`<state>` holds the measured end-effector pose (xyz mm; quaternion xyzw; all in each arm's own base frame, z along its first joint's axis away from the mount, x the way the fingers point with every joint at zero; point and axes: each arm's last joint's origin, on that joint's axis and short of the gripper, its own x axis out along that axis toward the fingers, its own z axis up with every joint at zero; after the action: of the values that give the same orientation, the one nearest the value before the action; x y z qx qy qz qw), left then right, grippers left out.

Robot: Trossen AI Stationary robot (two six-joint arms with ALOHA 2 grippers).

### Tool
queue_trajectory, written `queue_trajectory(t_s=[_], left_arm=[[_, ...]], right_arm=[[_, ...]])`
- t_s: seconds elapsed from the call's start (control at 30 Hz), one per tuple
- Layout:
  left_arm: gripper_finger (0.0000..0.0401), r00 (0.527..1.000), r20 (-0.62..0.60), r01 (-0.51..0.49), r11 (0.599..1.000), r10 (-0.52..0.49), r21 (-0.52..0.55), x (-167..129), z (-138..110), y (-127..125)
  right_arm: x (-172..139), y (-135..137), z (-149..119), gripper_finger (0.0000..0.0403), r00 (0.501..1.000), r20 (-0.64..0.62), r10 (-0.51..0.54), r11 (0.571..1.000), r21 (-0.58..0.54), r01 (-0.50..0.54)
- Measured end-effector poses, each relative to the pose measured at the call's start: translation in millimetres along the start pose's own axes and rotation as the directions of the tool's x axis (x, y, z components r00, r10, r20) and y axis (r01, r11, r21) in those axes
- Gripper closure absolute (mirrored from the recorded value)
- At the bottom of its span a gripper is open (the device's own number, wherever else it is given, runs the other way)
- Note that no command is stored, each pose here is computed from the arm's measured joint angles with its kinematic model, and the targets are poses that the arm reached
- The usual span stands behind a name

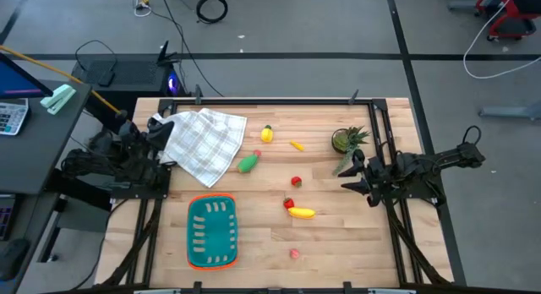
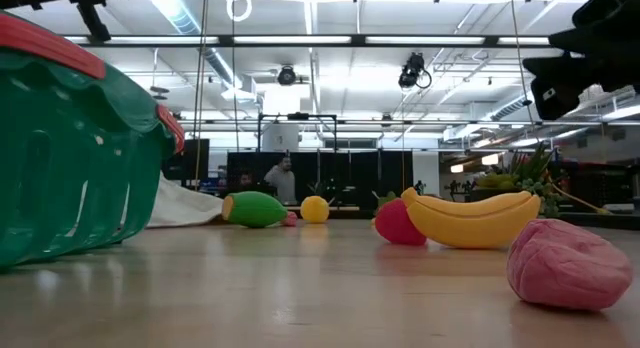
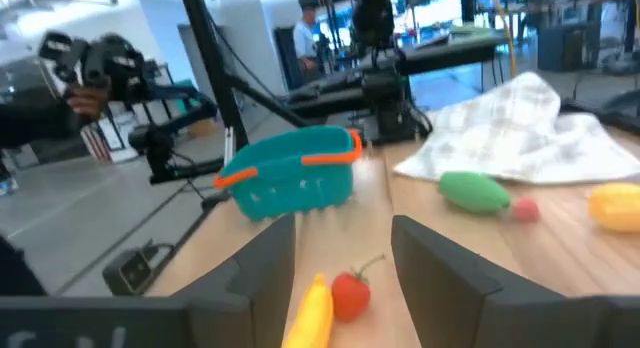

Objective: Pick and placing Produce into tupperware
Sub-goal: Put the green corn into the blue basket

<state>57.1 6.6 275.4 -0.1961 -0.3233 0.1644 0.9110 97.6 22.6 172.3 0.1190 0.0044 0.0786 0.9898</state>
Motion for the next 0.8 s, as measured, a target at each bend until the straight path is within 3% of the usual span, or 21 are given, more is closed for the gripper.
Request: queue_trajectory(t_s=[0.13, 0.3, 0.4, 0.5, 0.6, 0.67, 0.8], left_arm=[[0.0375, 1.0, -0.004, -0.001, 1.0, 0.001, -0.017, 0.0, -0.6, 0.1], [0.0373, 1.0, 0.002, 0.001, 0.994, -0.001, -0.108, 0.0, 0.2, 0.0], [0.0372, 1.0, 0.005, 0.002, 0.989, -0.001, -0.145, 0.0, 0.5, -0.1], [0.0373, 0.999, -0.007, 0.049, 0.97, -0.053, -0.239, 0.2, 0.6, -1.9], [0.0371, 0.994, -0.052, 0.082, 0.96, -0.099, -0.269, 2.9, 2.3, -5.6], [0.0365, 0.991, -0.098, 0.064, 0.966, -0.091, -0.252, 7.3, 7.9, -9.5], [0.0348, 0.967, -0.248, 0.01, 0.986, -0.052, -0.168, 20.5, 27.9, -21.5]], right_arm=[[0.0, 1.1, -0.5, 0.0227, 0.999, -0.011, 0.036, 0.998, 0.056, -0.035], [0.0, 0.8, -0.3, 0.0227, 1.0, -0.007, 0.024, 0.957, 0.288, -0.021], [0.0, -0.3, 0.8, 0.0227, 1.0, 0.012, -0.017, 0.954, 0.299, 0.013], [-0.9, -0.8, 12.2, 0.0227, 0.985, 0.146, -0.094, 0.939, 0.341, 0.039], [-4.4, -1.0, 26.7, 0.0227, 0.935, 0.306, -0.177, 0.891, 0.453, 0.021], [-7.7, -1.0, 35.3, 0.0227, 0.892, 0.395, -0.219, 0.863, 0.505, -0.012], [-12.1, -0.1, 44.5, 0.0227, 0.842, 0.486, -0.234, 0.852, 0.52, -0.063]])
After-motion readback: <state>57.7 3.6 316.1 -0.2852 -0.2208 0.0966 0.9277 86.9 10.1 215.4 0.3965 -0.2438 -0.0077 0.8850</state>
